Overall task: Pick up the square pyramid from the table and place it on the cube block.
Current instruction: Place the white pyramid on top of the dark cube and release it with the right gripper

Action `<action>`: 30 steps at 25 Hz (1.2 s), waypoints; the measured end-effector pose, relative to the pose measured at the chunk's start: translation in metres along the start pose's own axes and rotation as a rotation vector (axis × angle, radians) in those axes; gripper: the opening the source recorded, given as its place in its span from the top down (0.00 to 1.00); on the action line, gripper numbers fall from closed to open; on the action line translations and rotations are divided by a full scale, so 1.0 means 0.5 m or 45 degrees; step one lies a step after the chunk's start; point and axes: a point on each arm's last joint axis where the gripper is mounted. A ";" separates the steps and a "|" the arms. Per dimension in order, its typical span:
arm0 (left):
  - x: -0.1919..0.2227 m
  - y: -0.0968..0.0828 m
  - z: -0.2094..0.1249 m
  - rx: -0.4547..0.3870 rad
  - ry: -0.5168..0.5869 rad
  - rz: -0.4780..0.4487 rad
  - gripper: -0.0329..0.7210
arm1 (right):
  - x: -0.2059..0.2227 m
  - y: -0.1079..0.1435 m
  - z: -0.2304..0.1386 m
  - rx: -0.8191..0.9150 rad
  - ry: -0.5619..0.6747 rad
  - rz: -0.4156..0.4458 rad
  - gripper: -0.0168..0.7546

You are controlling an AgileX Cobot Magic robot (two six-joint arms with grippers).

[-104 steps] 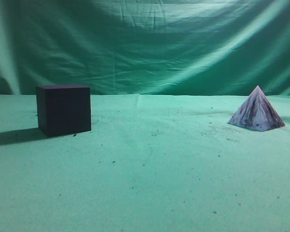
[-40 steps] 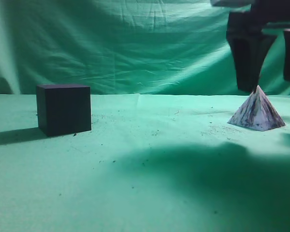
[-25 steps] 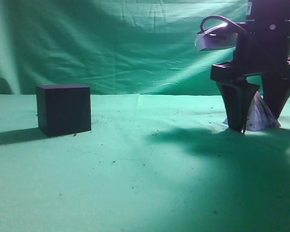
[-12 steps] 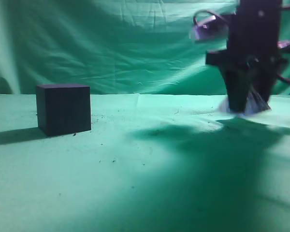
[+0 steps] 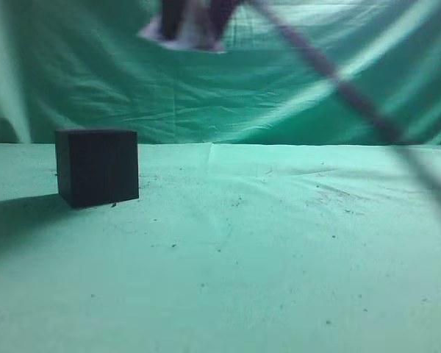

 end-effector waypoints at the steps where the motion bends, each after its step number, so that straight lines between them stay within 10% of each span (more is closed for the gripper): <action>1: 0.000 0.000 0.000 0.000 0.000 0.000 0.96 | 0.010 0.031 0.008 -0.037 0.005 0.028 0.51; 7: 0.000 0.000 0.000 0.000 0.000 0.000 0.96 | 0.109 0.135 0.023 -0.160 0.105 0.104 0.51; 18: 0.000 0.000 0.000 0.000 0.000 0.000 0.96 | 0.138 0.139 0.036 -0.151 0.100 0.107 0.51; 23: 0.000 0.000 0.000 0.000 0.000 0.000 0.96 | 0.123 0.138 0.039 -0.149 0.113 0.108 0.13; 26: 0.000 0.000 0.000 0.000 0.000 0.000 0.96 | 0.075 0.132 0.057 -0.146 0.108 0.104 0.15; 30: 0.000 0.000 0.000 0.000 0.000 0.000 0.96 | -0.032 0.111 0.091 -0.155 -0.030 0.033 0.48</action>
Point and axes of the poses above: a point on each arm's last joint axis where the gripper is mounted, x pointing out along that axis toward the gripper, y along the wrist's bending axis when the last joint is at zero, z = x × y, and after that the axes turned 2 degrees about -x, right-handed
